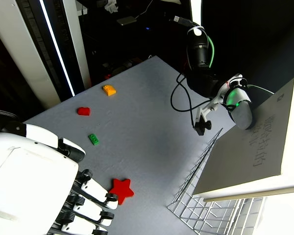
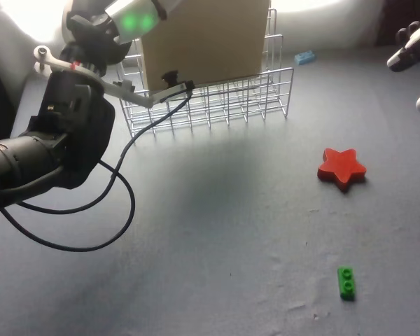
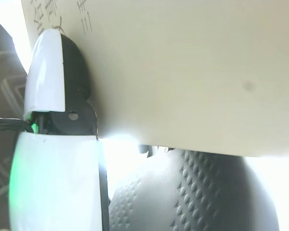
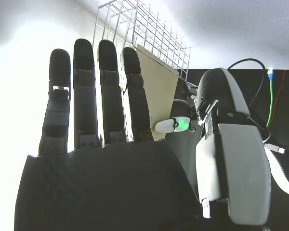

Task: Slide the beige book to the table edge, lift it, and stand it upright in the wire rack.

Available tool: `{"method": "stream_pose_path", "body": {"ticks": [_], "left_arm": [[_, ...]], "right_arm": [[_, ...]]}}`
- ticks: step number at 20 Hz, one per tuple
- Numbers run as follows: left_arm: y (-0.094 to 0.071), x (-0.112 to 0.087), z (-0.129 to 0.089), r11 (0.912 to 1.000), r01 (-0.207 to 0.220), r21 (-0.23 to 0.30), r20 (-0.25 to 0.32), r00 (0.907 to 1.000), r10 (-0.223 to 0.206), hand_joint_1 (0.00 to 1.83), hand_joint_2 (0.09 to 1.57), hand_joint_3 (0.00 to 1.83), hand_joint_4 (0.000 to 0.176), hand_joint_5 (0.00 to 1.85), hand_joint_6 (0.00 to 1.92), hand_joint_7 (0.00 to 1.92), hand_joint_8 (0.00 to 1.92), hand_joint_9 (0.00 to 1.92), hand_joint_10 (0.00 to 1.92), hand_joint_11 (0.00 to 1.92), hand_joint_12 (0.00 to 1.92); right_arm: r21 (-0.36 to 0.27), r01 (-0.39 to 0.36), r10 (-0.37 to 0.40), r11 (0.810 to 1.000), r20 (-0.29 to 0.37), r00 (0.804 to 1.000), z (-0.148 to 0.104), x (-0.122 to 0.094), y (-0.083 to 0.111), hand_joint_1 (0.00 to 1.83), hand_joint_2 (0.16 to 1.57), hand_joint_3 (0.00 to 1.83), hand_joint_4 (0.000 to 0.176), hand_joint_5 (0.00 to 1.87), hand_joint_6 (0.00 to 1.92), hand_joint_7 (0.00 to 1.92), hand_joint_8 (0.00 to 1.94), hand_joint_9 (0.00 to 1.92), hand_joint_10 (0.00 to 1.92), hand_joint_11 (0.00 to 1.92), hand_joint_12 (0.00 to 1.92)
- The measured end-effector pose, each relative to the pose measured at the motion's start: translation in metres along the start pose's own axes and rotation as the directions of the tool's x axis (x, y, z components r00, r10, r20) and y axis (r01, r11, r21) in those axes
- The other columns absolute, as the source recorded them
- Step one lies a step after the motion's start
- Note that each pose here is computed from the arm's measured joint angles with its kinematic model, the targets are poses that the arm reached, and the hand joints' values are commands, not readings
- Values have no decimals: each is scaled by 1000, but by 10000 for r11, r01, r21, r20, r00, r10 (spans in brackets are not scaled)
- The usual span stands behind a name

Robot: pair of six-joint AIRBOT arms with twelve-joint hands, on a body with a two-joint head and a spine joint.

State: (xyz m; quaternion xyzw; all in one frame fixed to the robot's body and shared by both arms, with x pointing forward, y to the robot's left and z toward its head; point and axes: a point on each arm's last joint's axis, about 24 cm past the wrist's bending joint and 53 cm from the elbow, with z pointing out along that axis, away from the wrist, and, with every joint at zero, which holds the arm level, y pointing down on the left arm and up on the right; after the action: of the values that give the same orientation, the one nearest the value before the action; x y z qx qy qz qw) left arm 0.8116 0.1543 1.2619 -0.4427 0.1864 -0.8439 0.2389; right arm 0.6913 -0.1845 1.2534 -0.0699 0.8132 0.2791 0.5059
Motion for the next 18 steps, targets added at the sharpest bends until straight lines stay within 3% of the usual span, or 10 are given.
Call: {"method": "stream_pose_path", "body": {"ticks": [5,11,13,18], "left_arm": [[4,-5,-5,10000,-75,29,48,10000,75,1469,1233,1,0,684,1402,567,1362,645,1408,713,1624],[7,3,-11,9983,-365,446,-260,9990,377,1467,1237,0,0,690,1388,553,1381,632,1422,703,1637],[9,-2,-14,9975,-578,401,-219,9980,588,1475,1197,0,0,772,1308,637,1303,719,1334,783,1575],[17,-8,-20,9967,-780,230,-29,9969,780,1469,1238,0,0,691,1397,560,1381,638,1416,679,1653]], "right_arm": [[-7,3,-3,10000,-14,10000,0,1,0,318,1152,0,0,463,3,487,5,478,6,60,1077],[-23,13,-13,10000,-45,10000,0,1,1,305,1158,0,0,461,11,492,10,483,12,51,1080],[-23,17,-17,10000,-49,10000,0,2,1,305,1156,0,0,468,12,489,7,479,9,50,1079],[-37,16,-16,10000,-54,10000,0,2,2,293,1162,2,0,454,5,473,2,454,2,28,1075]]}}
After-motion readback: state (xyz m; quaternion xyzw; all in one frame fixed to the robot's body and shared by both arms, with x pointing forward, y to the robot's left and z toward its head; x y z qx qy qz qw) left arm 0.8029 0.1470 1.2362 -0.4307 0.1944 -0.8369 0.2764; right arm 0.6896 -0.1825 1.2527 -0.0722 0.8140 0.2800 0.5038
